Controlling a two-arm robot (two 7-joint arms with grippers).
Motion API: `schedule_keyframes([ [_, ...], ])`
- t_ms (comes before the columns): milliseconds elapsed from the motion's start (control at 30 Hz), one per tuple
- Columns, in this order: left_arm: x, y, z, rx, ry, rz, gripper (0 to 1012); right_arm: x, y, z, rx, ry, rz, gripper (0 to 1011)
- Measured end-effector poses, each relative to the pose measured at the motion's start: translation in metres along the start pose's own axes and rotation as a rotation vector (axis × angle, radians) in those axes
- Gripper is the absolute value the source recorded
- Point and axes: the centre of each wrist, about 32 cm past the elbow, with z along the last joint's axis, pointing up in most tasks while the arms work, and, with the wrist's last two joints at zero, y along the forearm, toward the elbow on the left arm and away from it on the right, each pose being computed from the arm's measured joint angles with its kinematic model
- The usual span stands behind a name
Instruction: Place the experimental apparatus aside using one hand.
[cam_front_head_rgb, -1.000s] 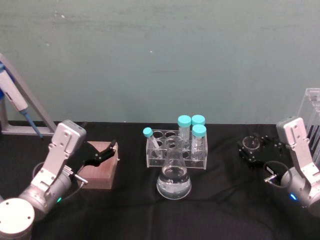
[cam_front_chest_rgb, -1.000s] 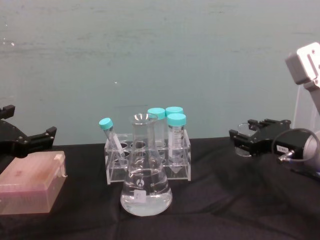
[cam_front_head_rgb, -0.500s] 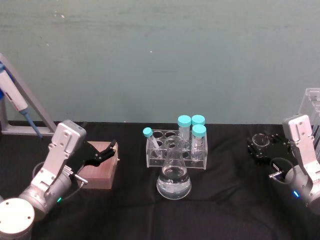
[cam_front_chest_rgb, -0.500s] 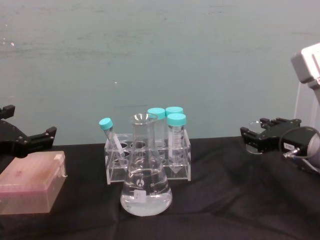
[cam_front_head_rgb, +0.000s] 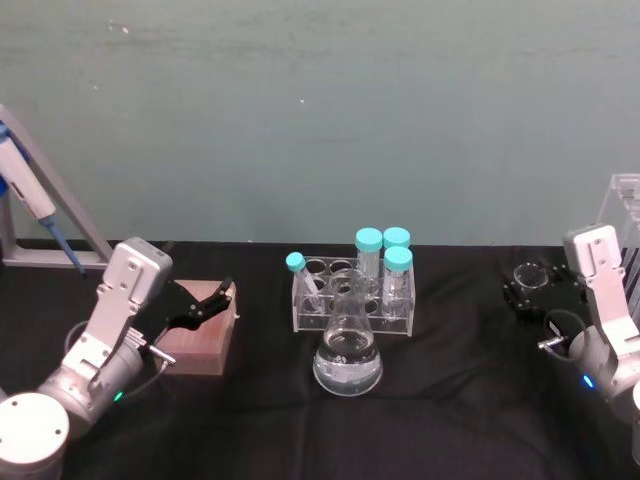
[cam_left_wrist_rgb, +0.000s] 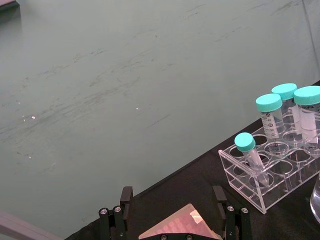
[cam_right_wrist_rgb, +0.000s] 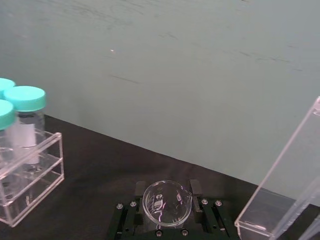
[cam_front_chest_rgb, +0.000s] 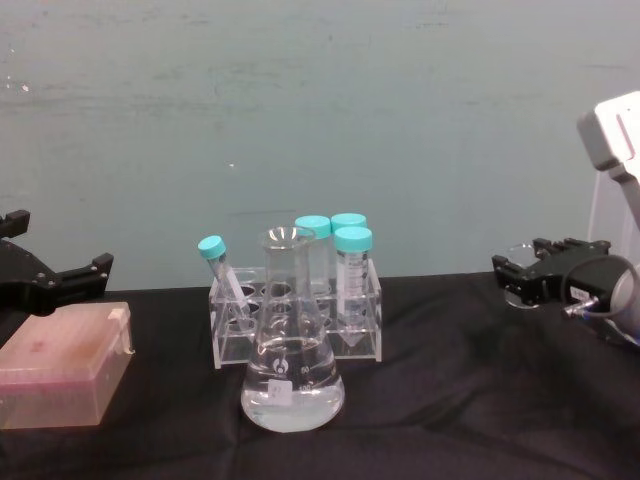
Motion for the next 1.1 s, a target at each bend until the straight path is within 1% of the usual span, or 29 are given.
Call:
schedule_keyframes([
  [267, 0.0000, 0.0000, 0.0000, 0.000, 0.000, 0.000, 1000, 0.004, 0.005, 0.000, -0.015, -0.003, -0.048, 531],
  [600, 0.0000, 0.0000, 0.0000, 0.000, 0.000, 0.000, 1000, 0.009, 0.010, -0.001, -0.031, -0.010, -0.080, 531],
  [1100, 0.0000, 0.0000, 0.0000, 0.000, 0.000, 0.000, 1000, 0.008, 0.018, -0.002, -0.054, -0.033, -0.100, 531],
])
